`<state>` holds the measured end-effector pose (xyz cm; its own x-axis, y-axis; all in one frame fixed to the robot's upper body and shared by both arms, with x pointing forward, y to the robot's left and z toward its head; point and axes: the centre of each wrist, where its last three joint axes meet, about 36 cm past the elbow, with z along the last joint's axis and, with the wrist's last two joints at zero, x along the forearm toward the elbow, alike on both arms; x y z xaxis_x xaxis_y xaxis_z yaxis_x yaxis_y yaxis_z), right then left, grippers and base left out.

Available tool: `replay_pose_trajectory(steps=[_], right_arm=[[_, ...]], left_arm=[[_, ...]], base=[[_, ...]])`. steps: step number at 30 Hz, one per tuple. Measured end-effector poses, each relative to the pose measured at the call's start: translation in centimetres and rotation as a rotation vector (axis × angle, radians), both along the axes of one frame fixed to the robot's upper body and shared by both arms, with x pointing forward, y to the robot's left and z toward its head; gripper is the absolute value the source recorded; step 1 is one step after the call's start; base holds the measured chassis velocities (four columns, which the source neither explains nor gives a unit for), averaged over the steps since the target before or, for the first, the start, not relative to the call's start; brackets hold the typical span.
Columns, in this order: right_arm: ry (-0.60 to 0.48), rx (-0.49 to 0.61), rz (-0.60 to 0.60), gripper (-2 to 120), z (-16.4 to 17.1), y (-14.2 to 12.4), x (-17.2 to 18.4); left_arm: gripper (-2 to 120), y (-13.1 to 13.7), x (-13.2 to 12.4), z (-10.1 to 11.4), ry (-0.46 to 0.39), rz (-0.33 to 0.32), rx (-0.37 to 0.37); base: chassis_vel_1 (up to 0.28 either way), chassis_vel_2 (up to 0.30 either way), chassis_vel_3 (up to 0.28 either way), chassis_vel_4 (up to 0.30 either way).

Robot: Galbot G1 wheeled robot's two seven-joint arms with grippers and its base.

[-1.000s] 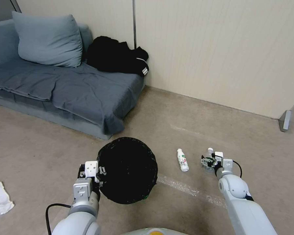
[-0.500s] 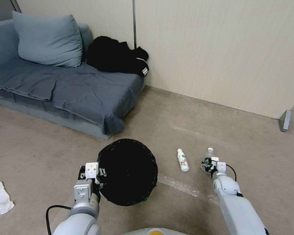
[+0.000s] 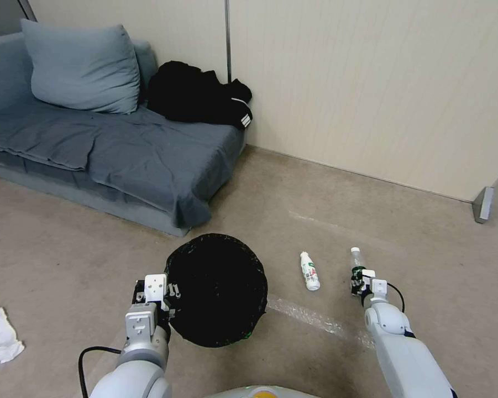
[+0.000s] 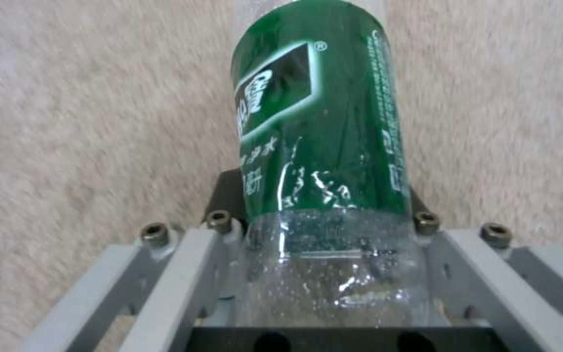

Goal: Pick up the trash bin, then pick up the garbage from the floor and place it into the trash bin.

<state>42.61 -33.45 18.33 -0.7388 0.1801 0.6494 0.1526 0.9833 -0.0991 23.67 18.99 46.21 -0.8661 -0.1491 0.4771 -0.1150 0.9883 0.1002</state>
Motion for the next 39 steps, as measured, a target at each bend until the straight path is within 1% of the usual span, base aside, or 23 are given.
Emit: replay_pose_trajectory(steps=[5,8,9,11,13,14,17,18,19,20,21,22,23,25,26,27,30,31,34,35,37,39], right_arm=[[-0.039,-0.011,0.014,24,1.3,0.3,-0.2],[-0.147,-0.023,0.048,24,4.5,0.9,-0.6],[-0.147,-0.023,0.048,24,4.5,0.9,-0.6],[-0.248,-0.004,0.078,24,7.4,1.7,-1.3],[-0.404,0.069,0.17,24,10.5,3.0,-3.0],[-0.404,0.069,0.17,24,10.5,3.0,-3.0],[-0.627,0.15,0.371,24,15.7,4.6,-5.4],[-0.627,0.15,0.371,24,15.7,4.6,-5.4],[-0.665,0.167,0.415,24,16.6,5.0,-6.0],[-0.741,0.198,0.511,24,18.4,5.8,-7.1],[-0.814,0.225,0.633,24,20.2,6.7,-8.4],[-0.842,0.235,0.717,24,20.9,7.2,-9.3],[-0.842,0.235,0.717,24,20.9,7.2,-9.3],[-0.848,0.246,0.882,24,21.9,8.4,-11.2],[-0.848,0.246,0.882,24,21.9,8.4,-11.2],[-0.827,0.249,0.947,24,21.8,9.0,-12.2],[-0.759,0.251,1.064,24,20.9,10.0,-13.7],[-0.759,0.251,1.064,24,20.9,10.0,-13.7],[-0.687,0.254,1.159,24,19.5,10.3,-14.2],[-0.687,0.254,1.159,24,19.5,10.3,-14.2],[-0.636,0.25,1.208,24,18.3,10.1,-14.1],[-0.625,0.248,1.216,24,18.0,10.1,-14.0]], left_arm=[[1,-0.1,0.1,-0.2,0.003,-0.002,0.001],[1,-0.1,0.3,-0.4,0.004,-0.004,0.001],[1,-0.1,0.3,-0.4,0.004,-0.004,0.001],[1,-0.1,0.4,-0.6,0.007,-0.006,0.0],[1,-0.3,0.5,-0.8,0.011,-0.011,-0.003],[1,-0.3,0.5,-0.8,0.011,-0.011,-0.003],[1,-0.4,0.6,-1.0,0.016,-0.019,-0.005],[1,-0.4,0.6,-1.0,0.016,-0.019,-0.005],[1,-0.3,0.7,-1.0,0.017,-0.02,-0.005],[1,-0.3,0.7,-1.0,0.018,-0.022,-0.006],[1,-0.3,0.8,-1.1,0.02,-0.023,-0.007],[1,-0.3,0.9,-1.1,0.021,-0.026,-0.009],[1,-0.3,0.9,-1.1,0.021,-0.026,-0.009],[1,-0.4,0.9,-1.1,0.021,-0.028,-0.011],[1,-0.4,0.9,-1.1,0.021,-0.028,-0.011],[1,-0.4,1.0,-1.1,0.02,-0.03,-0.013],[1,-0.6,1.0,-1.0,0.02,-0.036,-0.018],[1,-0.6,1.0,-1.0,0.02,-0.036,-0.018],[1,-0.8,1.0,-1.0,0.022,-0.041,-0.021],[1,-0.8,1.0,-1.0,0.022,-0.041,-0.021],[1,-0.9,1.0,-1.0,0.023,-0.046,-0.024],[1,-1.0,1.0,-1.0,0.023,-0.047,-0.025]], base=[[0.0,0.0,0.0,0.0],[0.0,0.0,0.0,0.0],[0.0,0.0,0.0,0.0],[0.0,0.0,0.0,0.0],[0.0,0.0,0.0,0.0],[0.0,0.0,0.0,0.0],[0.0,0.0,0.0,0.0],[0.0,0.0,0.0,0.0],[0.0,0.0,0.0,0.0],[0.0,0.0,0.0,0.0],[0.0,0.0,0.0,0.0],[0.0,0.0,0.0,0.0],[0.0,0.0,0.0,0.0],[0.0,0.0,0.0,0.0],[0.0,0.0,0.0,0.0],[0.0,0.0,0.0,0.0],[0.0,0.0,0.0,0.0],[0.0,0.0,0.0,0.0],[0.0,0.0,0.0,0.0],[0.0,0.0,0.0,0.0],[0.0,0.0,0.0,0.0],[0.0,0.0,0.0,0.0]])
